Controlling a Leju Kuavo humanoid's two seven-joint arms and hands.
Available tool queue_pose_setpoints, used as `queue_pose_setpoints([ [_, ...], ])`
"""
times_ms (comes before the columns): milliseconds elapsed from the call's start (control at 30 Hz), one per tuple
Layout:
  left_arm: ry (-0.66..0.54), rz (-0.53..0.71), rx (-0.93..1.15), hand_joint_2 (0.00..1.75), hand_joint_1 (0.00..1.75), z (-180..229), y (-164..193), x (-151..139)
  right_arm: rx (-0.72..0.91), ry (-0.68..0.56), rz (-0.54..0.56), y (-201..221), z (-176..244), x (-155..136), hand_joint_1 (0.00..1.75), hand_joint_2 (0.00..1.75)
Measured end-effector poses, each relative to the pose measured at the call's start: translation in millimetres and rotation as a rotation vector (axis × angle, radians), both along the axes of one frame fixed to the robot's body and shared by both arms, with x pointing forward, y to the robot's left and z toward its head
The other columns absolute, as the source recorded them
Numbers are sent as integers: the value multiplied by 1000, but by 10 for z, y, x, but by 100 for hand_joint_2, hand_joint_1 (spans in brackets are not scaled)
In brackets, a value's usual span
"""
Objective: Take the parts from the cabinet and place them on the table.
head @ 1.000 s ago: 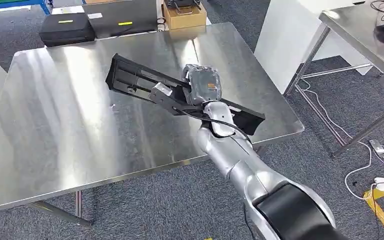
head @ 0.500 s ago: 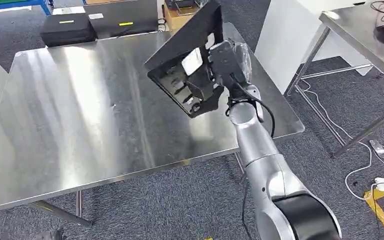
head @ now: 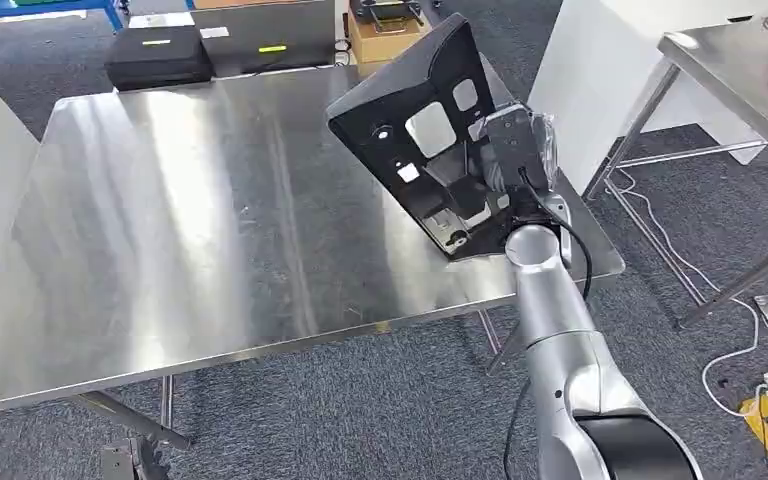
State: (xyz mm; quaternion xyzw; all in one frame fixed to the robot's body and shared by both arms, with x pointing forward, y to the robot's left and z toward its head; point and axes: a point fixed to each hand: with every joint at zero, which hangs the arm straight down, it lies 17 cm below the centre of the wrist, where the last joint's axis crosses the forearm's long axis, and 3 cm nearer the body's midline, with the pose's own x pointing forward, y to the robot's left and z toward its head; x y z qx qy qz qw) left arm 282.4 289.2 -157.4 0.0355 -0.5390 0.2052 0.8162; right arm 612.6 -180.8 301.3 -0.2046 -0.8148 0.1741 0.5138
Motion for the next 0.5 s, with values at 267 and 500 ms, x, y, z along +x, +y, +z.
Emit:
queue_pose_setpoints([
  [267,7,-3,-1,0,0,-15,-5,2,3,-19,-21,-70,73,4,175,175],
  [500,11,-18,-5,0,0,-23,-51,13,-1,-14,-57,-182,26,14,175,175],
])
